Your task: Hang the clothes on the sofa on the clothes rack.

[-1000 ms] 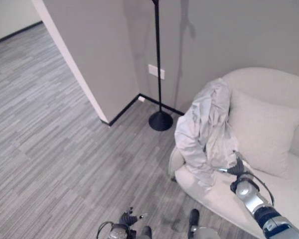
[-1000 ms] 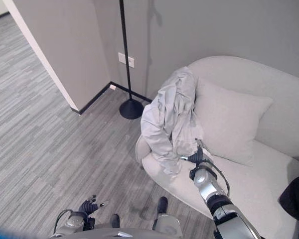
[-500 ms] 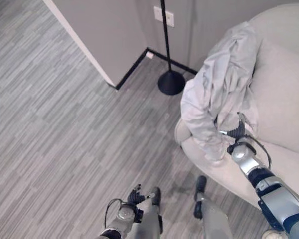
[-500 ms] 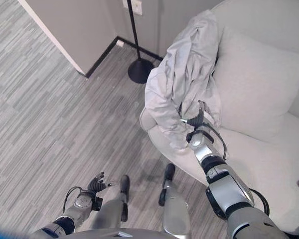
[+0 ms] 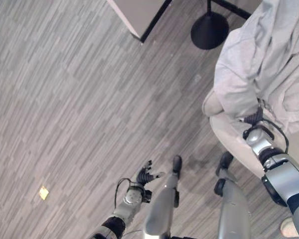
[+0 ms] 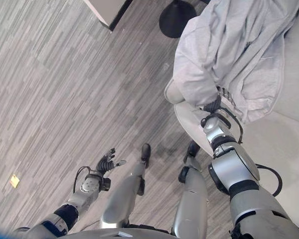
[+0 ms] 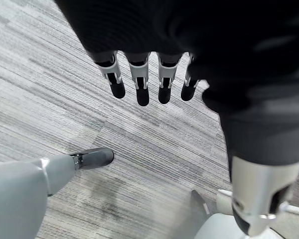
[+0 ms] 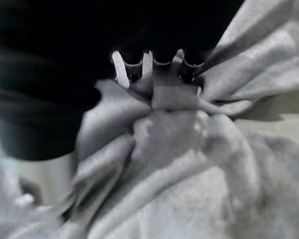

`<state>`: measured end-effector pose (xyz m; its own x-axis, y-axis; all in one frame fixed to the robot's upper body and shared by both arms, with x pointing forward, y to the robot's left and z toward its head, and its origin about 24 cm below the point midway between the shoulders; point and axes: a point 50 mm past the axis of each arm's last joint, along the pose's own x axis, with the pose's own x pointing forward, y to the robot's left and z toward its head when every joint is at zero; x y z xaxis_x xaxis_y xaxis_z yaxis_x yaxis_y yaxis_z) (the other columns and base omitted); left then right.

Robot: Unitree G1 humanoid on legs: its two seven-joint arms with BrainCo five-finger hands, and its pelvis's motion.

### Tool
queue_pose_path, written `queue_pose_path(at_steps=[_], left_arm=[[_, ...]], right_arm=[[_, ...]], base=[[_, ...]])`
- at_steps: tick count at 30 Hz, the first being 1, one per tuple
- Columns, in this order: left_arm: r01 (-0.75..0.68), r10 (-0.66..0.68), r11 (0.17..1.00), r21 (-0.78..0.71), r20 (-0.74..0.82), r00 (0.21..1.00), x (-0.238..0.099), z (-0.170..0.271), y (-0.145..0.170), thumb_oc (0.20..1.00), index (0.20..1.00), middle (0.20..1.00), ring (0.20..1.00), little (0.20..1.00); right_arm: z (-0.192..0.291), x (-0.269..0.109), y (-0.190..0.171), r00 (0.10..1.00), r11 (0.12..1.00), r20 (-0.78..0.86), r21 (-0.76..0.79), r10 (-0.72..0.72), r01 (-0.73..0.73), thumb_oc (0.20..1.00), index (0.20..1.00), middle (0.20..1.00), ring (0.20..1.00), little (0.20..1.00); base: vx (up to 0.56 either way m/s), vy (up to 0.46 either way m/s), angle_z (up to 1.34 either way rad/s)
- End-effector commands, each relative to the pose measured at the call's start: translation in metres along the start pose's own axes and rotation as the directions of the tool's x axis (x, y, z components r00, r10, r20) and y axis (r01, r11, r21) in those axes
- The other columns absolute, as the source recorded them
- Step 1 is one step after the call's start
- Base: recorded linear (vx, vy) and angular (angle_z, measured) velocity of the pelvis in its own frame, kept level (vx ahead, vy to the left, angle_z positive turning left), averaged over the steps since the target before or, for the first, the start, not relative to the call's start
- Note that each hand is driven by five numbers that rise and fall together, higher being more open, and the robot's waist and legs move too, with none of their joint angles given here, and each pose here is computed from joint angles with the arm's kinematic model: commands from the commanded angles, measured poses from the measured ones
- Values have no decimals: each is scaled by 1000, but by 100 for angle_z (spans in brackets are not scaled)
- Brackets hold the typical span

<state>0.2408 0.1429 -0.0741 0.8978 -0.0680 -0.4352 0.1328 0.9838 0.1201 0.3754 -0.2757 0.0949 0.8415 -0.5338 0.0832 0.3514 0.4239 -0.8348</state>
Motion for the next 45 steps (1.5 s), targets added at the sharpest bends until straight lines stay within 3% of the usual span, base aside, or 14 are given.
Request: queue_pose_path(at_steps=[1,12,15,18,19,20,23,24,25,28,32,36,45], left_arm=[[7,-7,1000,0,-14,1000,-3,-5,3,1000,1000,1000,1000,1000],[-107,108,994,20,-77,991,-7,-20,24,1000,1000,1000,1000,1000],[-128,129,992,20,-103,986,-12,-27,30,1000,1000,1000,1000,1000],[-148,148,989,13,-143,979,-20,-39,36,1000,1000,1000,1000,1000],[-147,142,989,-13,-179,973,-27,-47,37,1000,1000,1000,1000,1000],[-147,142,989,-13,-179,973,-27,-47,37,1000,1000,1000,1000,1000],[-152,139,987,-48,-214,967,-33,-55,40,1000,1000,1000,1000,1000],[-153,139,987,-48,-214,967,-33,-55,40,1000,1000,1000,1000,1000],[-159,144,986,-48,-223,964,-32,-56,40,1000,1000,1000,1000,1000],[-174,160,983,-54,-206,965,-34,-51,44,1000,1000,1000,1000,1000],[-188,182,979,-84,-77,980,-26,-21,48,1000,1000,1000,1000,1000],[-208,209,976,-70,10,978,-20,0,52,1000,1000,1000,1000,1000],[-362,333,931,48,299,894,-1,72,70,1000,1000,1000,1000,1000]], right_arm=[[-19,-9,17,989,994,-97,38,108,-105,200,200,200,200,200],[-35,-45,57,985,970,-96,211,143,-120,200,200,200,200,200],[-40,-49,55,985,941,-133,334,114,-64,200,200,200,200,200],[-42,-54,44,983,818,-171,573,60,50,200,200,200,200,200],[-46,-57,36,979,706,-199,701,53,104,200,200,200,200,200],[-46,-57,36,979,706,-199,701,54,104,200,200,200,200,200],[-33,-55,16,989,563,-151,817,-2,126,200,200,200,200,200],[-33,-55,17,988,562,-151,817,-2,126,200,200,200,200,200],[-13,-49,-1,994,468,-86,877,-61,105,200,200,200,200,200],[18,-39,-49,976,383,32,922,-215,54,200,200,200,200,200],[48,-33,-96,915,399,139,917,-380,27,200,200,200,200,200],[70,-30,-121,871,389,177,921,-457,17,200,200,200,200,200],[135,-19,-199,735,430,262,902,-626,44,200,200,200,200,200]], base=[[25,-13,15],[-13,-3,4],[-11,68,-4],[12,129,-22],[14,147,-40],[30,183,-40],[17,125,-25],[-71,112,-25],[-23,157,-15],[12,177,-24],[-15,70,-14],[-18,43,-17],[-22,32,-18]])
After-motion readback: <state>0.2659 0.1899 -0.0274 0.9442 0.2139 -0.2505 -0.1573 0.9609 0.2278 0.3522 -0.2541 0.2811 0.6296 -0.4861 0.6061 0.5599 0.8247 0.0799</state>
